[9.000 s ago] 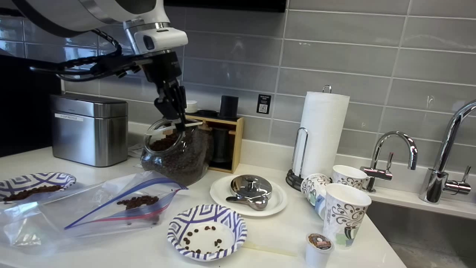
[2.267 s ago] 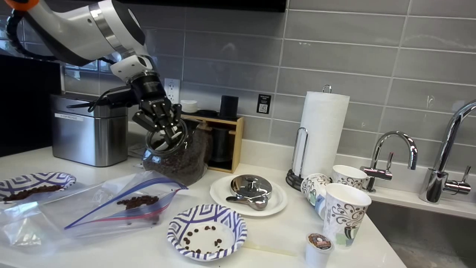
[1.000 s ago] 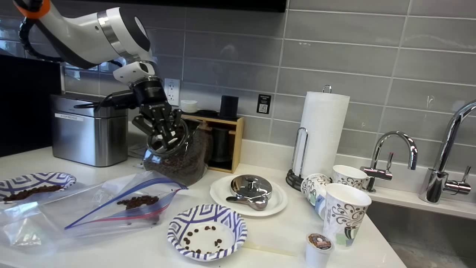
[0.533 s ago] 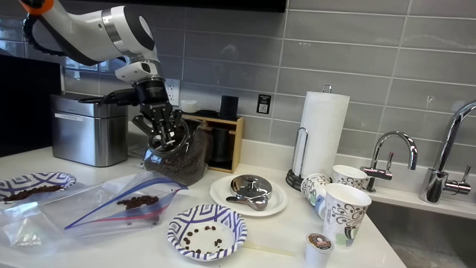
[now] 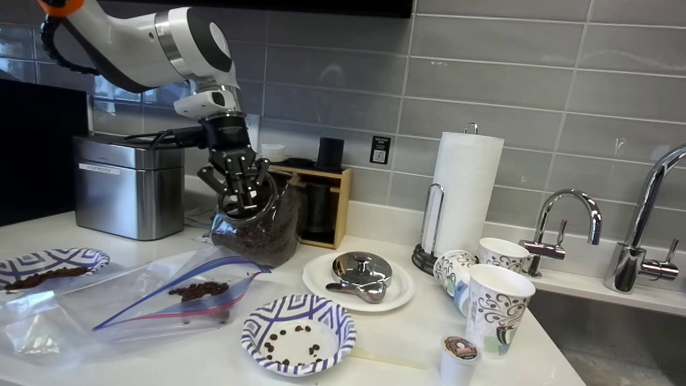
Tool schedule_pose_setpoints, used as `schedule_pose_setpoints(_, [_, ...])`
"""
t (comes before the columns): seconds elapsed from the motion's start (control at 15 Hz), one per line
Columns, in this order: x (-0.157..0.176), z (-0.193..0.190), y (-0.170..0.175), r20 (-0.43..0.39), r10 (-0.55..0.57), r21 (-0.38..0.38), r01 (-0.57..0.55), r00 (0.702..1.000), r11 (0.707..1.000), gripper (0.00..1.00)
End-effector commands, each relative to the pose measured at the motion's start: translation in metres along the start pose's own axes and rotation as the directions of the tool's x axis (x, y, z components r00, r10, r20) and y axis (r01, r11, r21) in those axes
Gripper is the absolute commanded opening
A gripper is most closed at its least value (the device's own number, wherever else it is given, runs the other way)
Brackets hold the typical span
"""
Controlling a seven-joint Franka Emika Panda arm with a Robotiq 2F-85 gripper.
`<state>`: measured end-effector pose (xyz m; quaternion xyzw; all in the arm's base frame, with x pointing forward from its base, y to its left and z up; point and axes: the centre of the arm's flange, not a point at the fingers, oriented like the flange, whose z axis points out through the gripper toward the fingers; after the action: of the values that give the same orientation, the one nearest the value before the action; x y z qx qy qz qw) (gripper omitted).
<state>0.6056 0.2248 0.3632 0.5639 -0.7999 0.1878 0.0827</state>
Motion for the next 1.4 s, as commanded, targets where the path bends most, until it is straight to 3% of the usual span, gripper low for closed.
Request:
schedule_pose_setpoints(0.0, [0.011, 0.009, 0.002, 0.063, -0.013, 0.005, 0.013, 0.998, 1.0, 0.03])
schedule_pose_setpoints(1.13, [0.057, 0.009, 0.001, 0.187, -0.15, 0.04, 0.145, 0.971, 0.989, 0.03])
schedule_pose_setpoints(1.33, [0.063, 0.004, 0.005, 0.193, -0.147, 0.009, 0.148, 0.97, 0.989, 0.03])
